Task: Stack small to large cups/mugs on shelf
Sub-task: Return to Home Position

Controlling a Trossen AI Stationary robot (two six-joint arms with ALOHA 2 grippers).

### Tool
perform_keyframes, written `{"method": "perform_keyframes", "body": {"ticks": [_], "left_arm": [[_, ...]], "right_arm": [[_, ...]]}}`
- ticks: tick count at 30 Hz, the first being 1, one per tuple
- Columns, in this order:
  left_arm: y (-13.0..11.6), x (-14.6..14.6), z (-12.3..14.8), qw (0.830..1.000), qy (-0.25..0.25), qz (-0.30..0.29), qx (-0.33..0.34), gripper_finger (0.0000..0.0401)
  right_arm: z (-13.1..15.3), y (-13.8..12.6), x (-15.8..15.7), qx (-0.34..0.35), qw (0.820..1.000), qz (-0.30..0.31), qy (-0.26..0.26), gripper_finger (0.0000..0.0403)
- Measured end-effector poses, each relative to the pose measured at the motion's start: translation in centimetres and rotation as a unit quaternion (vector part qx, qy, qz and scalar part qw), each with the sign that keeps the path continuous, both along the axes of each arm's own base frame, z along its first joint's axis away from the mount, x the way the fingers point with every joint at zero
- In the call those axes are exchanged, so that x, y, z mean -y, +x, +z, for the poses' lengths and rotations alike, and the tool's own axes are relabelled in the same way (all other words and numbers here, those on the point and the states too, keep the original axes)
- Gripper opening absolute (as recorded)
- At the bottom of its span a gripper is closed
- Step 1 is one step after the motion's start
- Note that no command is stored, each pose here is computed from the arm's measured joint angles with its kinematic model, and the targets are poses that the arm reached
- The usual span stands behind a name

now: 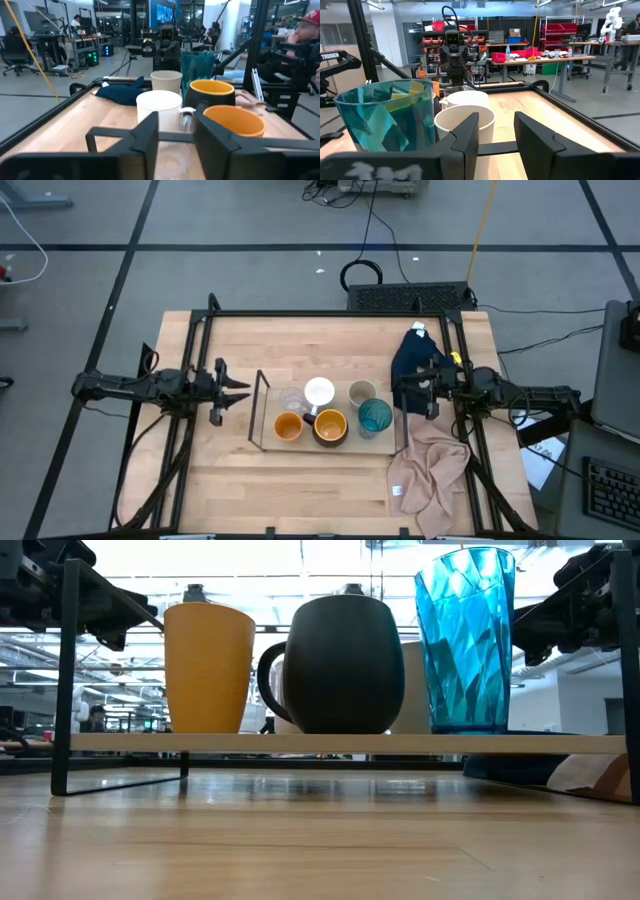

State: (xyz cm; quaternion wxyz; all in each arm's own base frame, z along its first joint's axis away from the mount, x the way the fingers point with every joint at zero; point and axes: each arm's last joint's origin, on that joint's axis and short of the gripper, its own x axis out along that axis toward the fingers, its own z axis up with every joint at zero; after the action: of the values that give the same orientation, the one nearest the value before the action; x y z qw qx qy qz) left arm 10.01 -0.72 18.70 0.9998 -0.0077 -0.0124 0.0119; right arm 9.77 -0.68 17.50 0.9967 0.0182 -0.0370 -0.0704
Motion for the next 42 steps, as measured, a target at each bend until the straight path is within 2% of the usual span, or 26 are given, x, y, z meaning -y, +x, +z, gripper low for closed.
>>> {"method": "perform_keyframes", "body": {"ticks": [4, 7, 9, 16, 21, 29, 42], "left_arm": [[0.01, 0.01, -0.19, 1.0, 0.003, -0.002, -0.01, 0.0055], [0.0, 0.02, -0.17, 1.0, 0.011, -0.002, -0.009, 0.001], [0.0, 0.01, -0.12, 1.0, 0.016, -0.002, -0.007, 0.0009], [0.0, 0.01, -0.03, 1.0, 0.019, -0.002, -0.002, 0.0005], [0.0, 0.01, 0.02, 1.0, 0.02, -0.002, 0.001, 0.0002], [0.0, 0.01, 0.03, 1.0, 0.015, -0.002, 0.001, 0.0025], [0.0, 0.01, -0.04, 1.0, 0.002, -0.002, -0.002, 0.0026]], "right_arm": [[-0.07, 0.0, -0.04, -0.004, 1.0, 0.007, 0.002, 0.009], [-0.08, 0.01, -0.08, -0.007, 1.0, 0.012, -0.01, 0.0041], [-0.05, 0.0, -0.08, -0.007, 1.0, 0.012, -0.025, 0.0011], [-0.04, 0.0, -0.08, -0.006, 1.0, 0.012, -0.023, 0.0002], [-0.04, 0.0, -0.08, -0.006, 1.0, 0.012, -0.023, 0.0008], [-0.07, 0.0, -0.08, -0.008, 1.0, 0.012, -0.023, 0.0008], [-0.09, 0.0, -0.08, -0.009, 1.0, 0.012, -0.023, 0.0009]]}}
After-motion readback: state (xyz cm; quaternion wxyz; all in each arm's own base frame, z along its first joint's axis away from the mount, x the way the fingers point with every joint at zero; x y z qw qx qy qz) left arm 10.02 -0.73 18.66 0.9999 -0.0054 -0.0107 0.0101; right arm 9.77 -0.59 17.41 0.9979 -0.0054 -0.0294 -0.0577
